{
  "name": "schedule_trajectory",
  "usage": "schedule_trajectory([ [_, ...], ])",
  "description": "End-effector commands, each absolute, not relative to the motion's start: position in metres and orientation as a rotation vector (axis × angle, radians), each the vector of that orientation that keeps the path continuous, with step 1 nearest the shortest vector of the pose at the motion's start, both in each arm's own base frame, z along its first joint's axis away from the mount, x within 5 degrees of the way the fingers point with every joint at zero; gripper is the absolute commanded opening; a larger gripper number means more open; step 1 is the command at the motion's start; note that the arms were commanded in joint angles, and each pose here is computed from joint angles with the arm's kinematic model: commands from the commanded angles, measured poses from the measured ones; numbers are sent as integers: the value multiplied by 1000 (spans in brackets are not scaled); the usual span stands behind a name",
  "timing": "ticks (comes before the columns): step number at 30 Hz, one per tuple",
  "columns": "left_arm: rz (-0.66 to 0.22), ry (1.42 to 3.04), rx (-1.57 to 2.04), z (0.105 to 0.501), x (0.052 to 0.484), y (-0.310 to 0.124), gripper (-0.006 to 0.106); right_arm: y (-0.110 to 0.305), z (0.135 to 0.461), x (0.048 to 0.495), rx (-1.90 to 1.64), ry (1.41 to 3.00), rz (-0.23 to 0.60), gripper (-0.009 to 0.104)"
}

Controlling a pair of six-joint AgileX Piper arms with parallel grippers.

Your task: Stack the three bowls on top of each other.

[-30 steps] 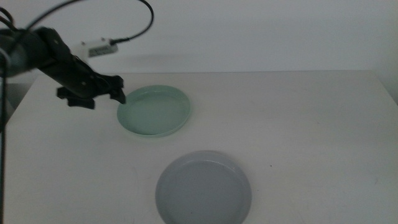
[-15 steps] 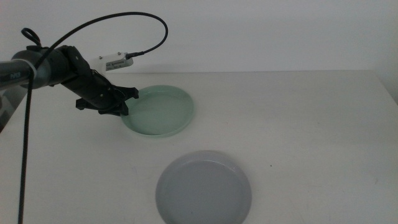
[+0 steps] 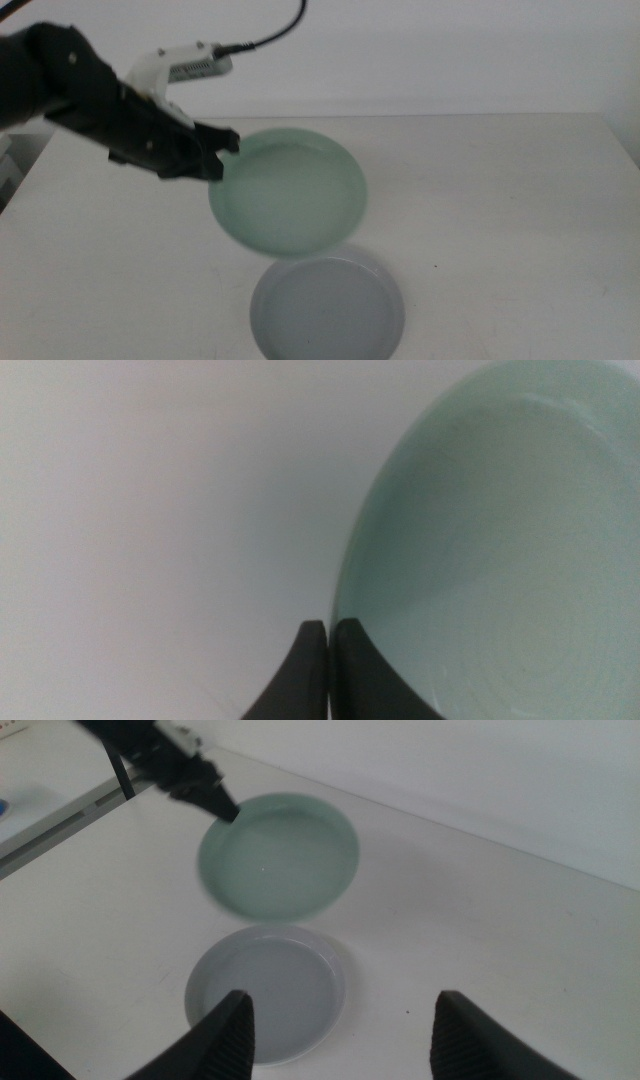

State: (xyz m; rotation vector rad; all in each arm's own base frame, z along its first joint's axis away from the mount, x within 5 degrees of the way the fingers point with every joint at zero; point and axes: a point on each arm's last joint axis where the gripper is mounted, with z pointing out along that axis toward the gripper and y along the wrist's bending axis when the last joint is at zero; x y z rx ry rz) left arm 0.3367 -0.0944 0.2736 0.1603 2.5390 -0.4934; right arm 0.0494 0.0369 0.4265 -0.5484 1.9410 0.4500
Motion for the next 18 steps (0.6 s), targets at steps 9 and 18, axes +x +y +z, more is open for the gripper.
schedule_trajectory([
  [9,-556,2449,174,256,270,-128,0,38,436,52,-535,1866,451,46],
  [18,-556,2527,254,229,268,-149,1,38,436,52,-535,1867,452,46],
])
